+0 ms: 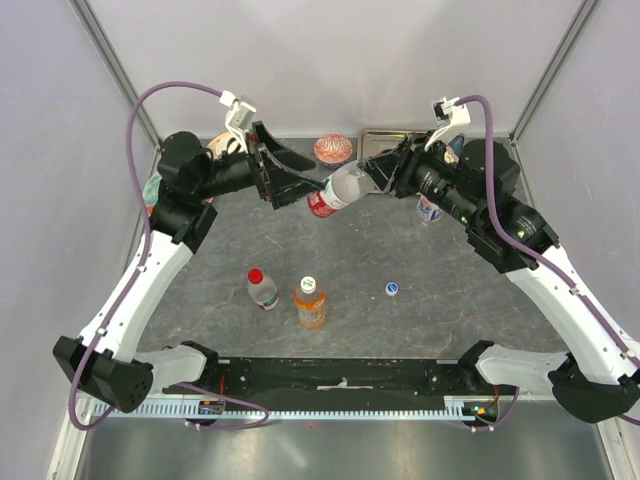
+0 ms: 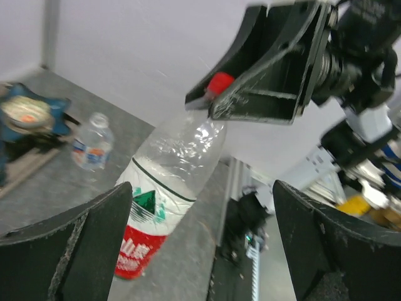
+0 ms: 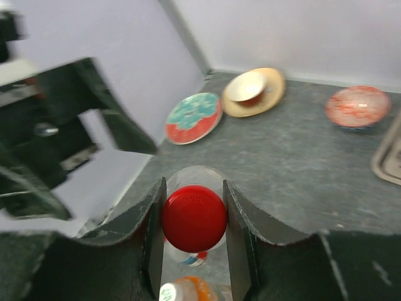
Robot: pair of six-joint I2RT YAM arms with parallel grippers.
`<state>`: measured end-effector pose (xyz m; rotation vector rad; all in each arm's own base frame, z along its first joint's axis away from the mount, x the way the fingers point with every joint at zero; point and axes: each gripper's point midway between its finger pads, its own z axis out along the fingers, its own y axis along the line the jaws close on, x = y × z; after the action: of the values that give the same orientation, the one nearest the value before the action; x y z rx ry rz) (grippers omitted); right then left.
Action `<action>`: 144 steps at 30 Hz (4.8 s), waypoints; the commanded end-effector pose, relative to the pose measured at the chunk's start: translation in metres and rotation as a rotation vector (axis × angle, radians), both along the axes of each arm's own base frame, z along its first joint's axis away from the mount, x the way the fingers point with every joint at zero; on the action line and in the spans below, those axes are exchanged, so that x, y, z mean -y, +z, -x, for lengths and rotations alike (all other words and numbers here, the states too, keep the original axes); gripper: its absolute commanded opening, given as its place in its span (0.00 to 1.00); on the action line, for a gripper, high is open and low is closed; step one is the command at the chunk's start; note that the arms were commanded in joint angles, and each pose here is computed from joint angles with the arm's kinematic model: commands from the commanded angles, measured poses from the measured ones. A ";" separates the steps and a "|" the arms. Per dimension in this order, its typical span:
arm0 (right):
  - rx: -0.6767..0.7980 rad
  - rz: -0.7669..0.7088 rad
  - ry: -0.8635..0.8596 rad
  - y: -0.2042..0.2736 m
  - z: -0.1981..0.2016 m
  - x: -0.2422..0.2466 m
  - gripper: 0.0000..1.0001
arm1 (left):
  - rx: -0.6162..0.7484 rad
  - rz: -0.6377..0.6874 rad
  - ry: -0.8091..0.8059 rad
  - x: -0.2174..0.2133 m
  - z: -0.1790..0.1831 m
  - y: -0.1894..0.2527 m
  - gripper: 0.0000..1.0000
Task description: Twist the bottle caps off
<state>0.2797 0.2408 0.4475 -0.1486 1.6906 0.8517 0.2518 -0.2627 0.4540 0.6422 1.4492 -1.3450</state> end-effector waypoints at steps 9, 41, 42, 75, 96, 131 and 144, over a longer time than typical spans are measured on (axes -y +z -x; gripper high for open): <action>0.014 -0.128 0.508 0.041 0.064 -0.056 0.00 | 0.072 -0.081 -0.233 0.002 0.049 -0.020 1.00; 0.008 -0.097 0.485 0.030 0.058 -0.056 0.31 | 0.054 -0.195 -0.314 0.028 0.066 -0.062 0.62; 0.018 -0.094 0.470 0.034 0.058 -0.053 0.40 | 0.059 -0.195 -0.306 0.028 0.066 -0.061 0.62; -0.030 -0.173 0.179 0.026 0.024 -0.027 0.68 | 0.302 -0.252 0.129 0.030 0.021 -0.062 0.56; -0.070 -0.143 0.189 0.007 0.018 -0.037 0.54 | 0.302 -0.250 0.126 0.030 0.023 -0.062 0.56; 0.332 0.015 0.959 0.016 0.145 -0.056 0.00 | 0.316 -0.007 -0.774 0.025 0.169 0.001 0.53; 0.446 0.024 1.202 0.017 0.190 -0.043 0.00 | 0.318 -0.012 -0.803 0.022 0.173 -0.005 0.52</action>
<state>0.1143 0.2851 0.5043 -1.1866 1.0050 1.3521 0.0920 -0.2936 0.4203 1.4245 1.1550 -1.8055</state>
